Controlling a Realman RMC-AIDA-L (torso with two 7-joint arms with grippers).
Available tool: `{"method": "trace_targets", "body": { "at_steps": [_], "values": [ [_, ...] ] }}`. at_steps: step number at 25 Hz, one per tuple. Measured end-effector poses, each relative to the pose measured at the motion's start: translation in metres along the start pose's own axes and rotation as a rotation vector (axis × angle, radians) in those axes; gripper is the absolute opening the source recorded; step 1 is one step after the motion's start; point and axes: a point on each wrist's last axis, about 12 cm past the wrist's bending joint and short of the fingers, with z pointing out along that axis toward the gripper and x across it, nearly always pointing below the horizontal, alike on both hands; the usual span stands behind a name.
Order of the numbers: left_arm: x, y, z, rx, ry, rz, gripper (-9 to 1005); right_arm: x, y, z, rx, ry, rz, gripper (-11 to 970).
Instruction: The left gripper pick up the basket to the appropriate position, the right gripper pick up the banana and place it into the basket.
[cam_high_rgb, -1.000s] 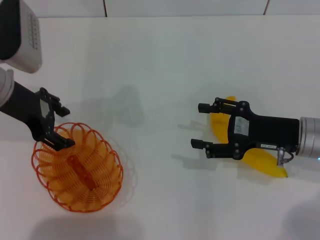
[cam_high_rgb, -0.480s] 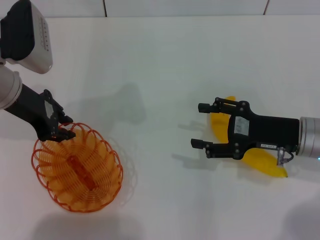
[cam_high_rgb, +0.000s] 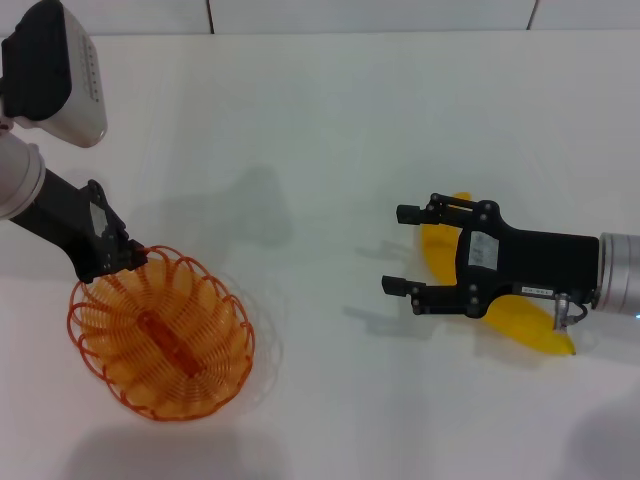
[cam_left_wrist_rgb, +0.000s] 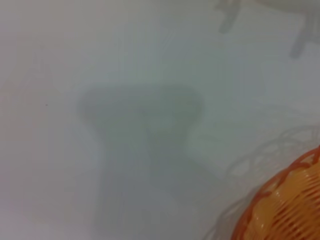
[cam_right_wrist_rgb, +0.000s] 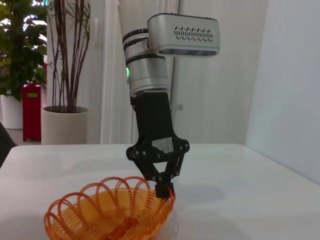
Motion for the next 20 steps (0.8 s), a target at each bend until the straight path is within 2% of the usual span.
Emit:
{"method": "trace_targets", "body": {
  "at_steps": [16, 20],
  "values": [
    [-0.0012, -0.0002, 0.0, -0.001, -0.005, 0.003, 42, 0.0003, 0.0004, -0.0002, -0.001, 0.001, 0.002, 826],
    [-0.0028, 0.0012, -0.0052, -0.015, -0.02, -0.027, 41, 0.0009, 0.0007, -0.0013, 0.004, 0.001, 0.004, 826]
  ]
}}
